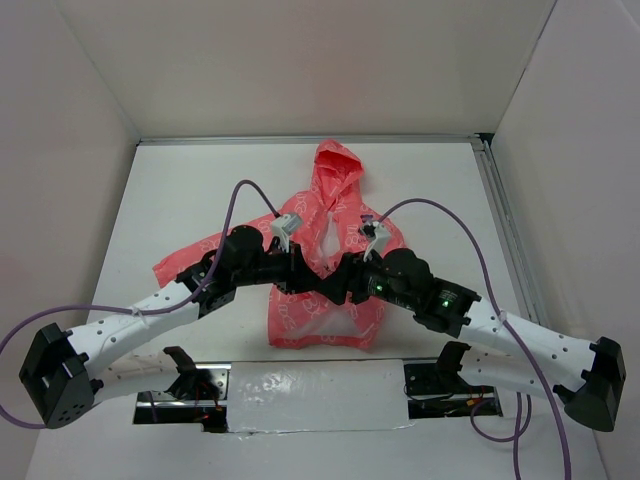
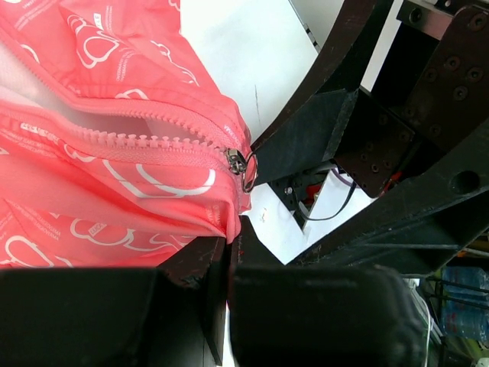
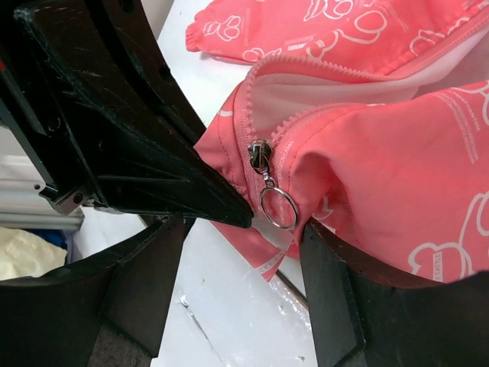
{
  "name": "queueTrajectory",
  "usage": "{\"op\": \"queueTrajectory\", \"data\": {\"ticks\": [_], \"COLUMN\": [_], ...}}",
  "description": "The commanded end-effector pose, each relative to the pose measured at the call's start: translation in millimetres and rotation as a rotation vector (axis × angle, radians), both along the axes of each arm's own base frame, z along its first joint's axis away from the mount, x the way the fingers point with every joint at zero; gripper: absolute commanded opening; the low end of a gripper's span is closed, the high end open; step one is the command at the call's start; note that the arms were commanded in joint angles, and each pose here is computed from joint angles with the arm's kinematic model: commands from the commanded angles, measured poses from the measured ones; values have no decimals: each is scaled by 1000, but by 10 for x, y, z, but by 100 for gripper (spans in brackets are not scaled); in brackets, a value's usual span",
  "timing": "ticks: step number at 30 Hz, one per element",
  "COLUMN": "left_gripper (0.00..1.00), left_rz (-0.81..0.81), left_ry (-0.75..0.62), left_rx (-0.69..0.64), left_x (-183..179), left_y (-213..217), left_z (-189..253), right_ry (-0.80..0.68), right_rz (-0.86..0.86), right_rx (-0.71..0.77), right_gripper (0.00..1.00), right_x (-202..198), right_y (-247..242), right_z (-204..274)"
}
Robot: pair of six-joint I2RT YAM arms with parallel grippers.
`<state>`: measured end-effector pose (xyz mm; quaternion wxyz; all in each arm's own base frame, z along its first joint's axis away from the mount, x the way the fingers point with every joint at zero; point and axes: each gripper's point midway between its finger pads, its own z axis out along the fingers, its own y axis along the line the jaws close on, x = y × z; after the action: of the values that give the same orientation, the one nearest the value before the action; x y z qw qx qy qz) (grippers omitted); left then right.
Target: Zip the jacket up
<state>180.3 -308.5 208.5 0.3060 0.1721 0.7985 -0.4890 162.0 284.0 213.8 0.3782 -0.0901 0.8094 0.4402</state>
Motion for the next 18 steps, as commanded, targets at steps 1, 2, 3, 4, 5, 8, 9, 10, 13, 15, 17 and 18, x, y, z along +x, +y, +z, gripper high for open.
{"op": "queueTrajectory", "data": {"ticks": [1,2,3,4,5,8,9,10,13,15,17,18], "left_gripper": [0,0,0,0,0,0,0,0,0,0,0,0], "left_rz": [14,17,32,37,41,67,71,70,67,63,59,58], "left_ry": [-74,-80,-76,-80,-84,-85,-87,-87,-89,-91,-103,-101], "left_rx": [-86,-88,-88,-90,-92,-95,-100,-107,-126,-131,-143,-144], "left_x": [80,79,100,104,116,170,187,196,221,230,242,248], "left_y": [-36,-32,-22,-16,-9,14,11,15,10,1,-2,-3], "left_z": [310,319,317,331,342,364,374,390,428,439,484,485], "right_ry": [-20,-12,0,1,15,31,29,27,14,2,-16,-15], "right_rz": [-6,-19,-30,-31,-35,-101,-115,-117,-78,-70,-45,-27], "right_rx": [60,58,58,57,40,12,19,34,100,120,149,155], "right_gripper": [69,69,71,72,74,78,78,78,80,89,95,98], "right_x": [24,38,41,34,21,78,93,82,29,26,8,-6], "right_y": [34,17,-3,-22,-56,-173,-189,-201,-154,-144,-111,-83], "right_z": [276,265,250,259,227,229,262,301,447,526,637,652]}}
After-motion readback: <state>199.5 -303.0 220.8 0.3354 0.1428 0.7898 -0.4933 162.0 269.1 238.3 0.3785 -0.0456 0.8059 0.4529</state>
